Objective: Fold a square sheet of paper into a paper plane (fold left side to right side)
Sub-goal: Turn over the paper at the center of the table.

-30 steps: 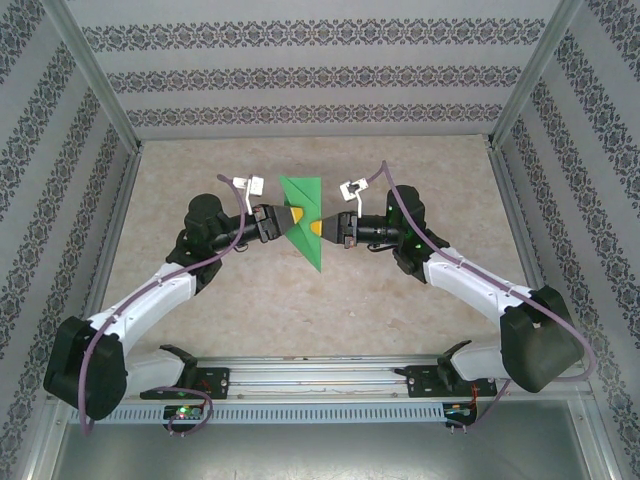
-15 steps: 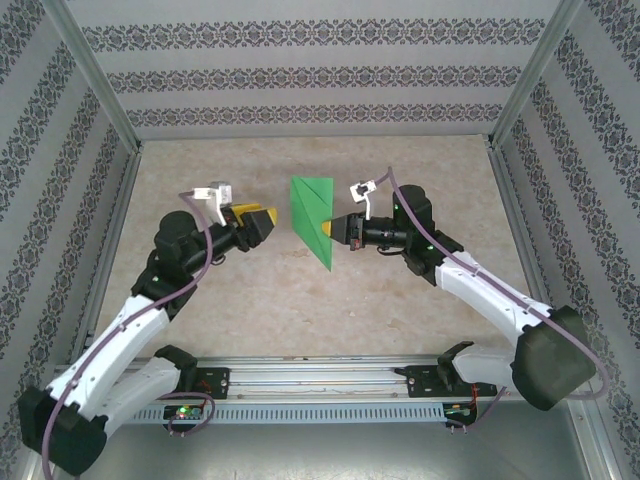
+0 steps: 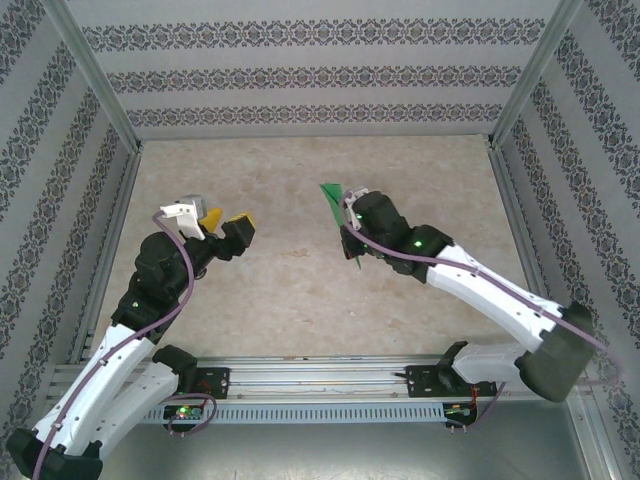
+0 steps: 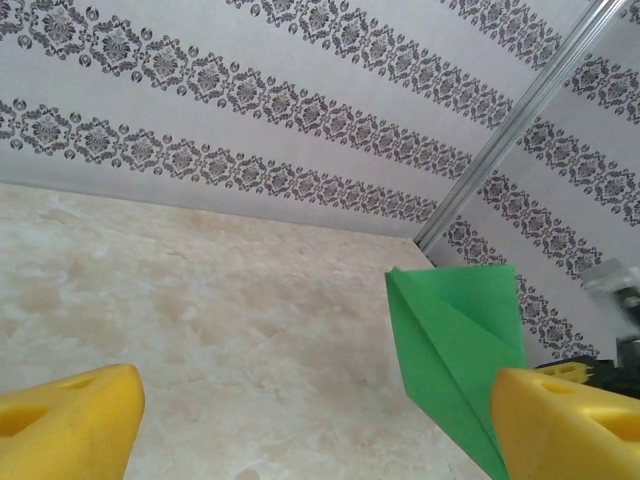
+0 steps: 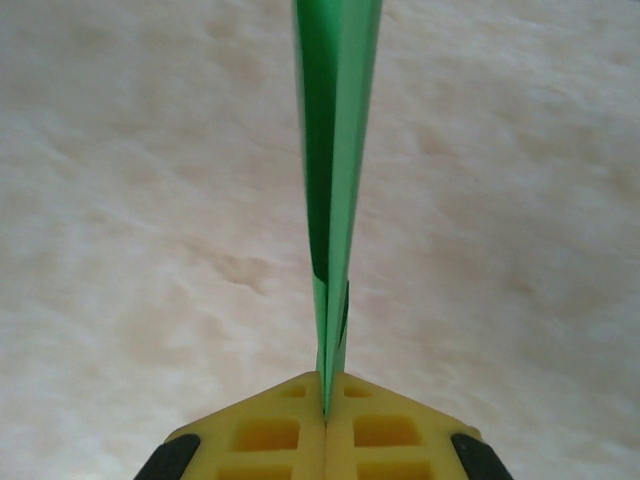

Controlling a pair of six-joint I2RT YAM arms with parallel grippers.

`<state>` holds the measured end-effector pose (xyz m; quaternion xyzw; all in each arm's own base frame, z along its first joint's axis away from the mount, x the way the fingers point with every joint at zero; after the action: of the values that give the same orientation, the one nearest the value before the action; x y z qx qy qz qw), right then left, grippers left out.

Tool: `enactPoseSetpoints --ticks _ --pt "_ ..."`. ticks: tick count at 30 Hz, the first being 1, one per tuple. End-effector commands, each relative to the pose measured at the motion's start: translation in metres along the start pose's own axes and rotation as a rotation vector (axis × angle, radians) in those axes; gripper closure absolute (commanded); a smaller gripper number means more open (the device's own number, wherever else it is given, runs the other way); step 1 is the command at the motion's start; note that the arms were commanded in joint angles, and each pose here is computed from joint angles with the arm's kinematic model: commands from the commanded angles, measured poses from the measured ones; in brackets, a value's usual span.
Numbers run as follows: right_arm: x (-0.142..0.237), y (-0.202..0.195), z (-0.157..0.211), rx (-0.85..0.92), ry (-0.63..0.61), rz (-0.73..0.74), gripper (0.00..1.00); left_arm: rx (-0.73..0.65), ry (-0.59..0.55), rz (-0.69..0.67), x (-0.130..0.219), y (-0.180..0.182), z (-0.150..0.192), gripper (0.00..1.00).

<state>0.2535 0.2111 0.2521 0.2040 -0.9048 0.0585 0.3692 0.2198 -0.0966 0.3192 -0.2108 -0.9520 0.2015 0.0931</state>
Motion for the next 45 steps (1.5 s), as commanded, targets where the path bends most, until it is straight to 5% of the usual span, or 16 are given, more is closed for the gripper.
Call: enactPoseSetpoints --ticks 1,8,25,45 --pt "-0.01 -0.021 0.016 0.148 0.115 0.314 1.0 -0.03 -0.003 -0.008 0.001 0.002 0.0 0.1" --pt "-0.049 -0.013 0.032 0.256 0.242 0.487 1.0 -0.026 0.006 -0.015 0.0 0.003 0.001 0.1" --pt "-0.136 0.011 0.082 0.326 0.479 0.558 0.97 -0.009 0.028 -0.047 0.001 0.008 0.006 0.1" --pt "-0.131 0.023 0.075 0.183 0.453 0.412 0.4 -0.003 0.026 -0.035 0.001 0.007 0.005 0.11"
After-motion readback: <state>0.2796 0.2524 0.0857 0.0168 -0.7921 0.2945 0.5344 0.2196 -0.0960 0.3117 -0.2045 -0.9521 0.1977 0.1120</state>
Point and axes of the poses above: each hand's point on the last joint's axis, 136 mm out from that joint toward the fingers, its own x axis back along the fingers, its own y axis along the line the jaws close on, z = x × y, the point moved 6 cm from there along x, back along the fingers, and after that the axes turned 1 degree about -x, right-handed, at the moved point
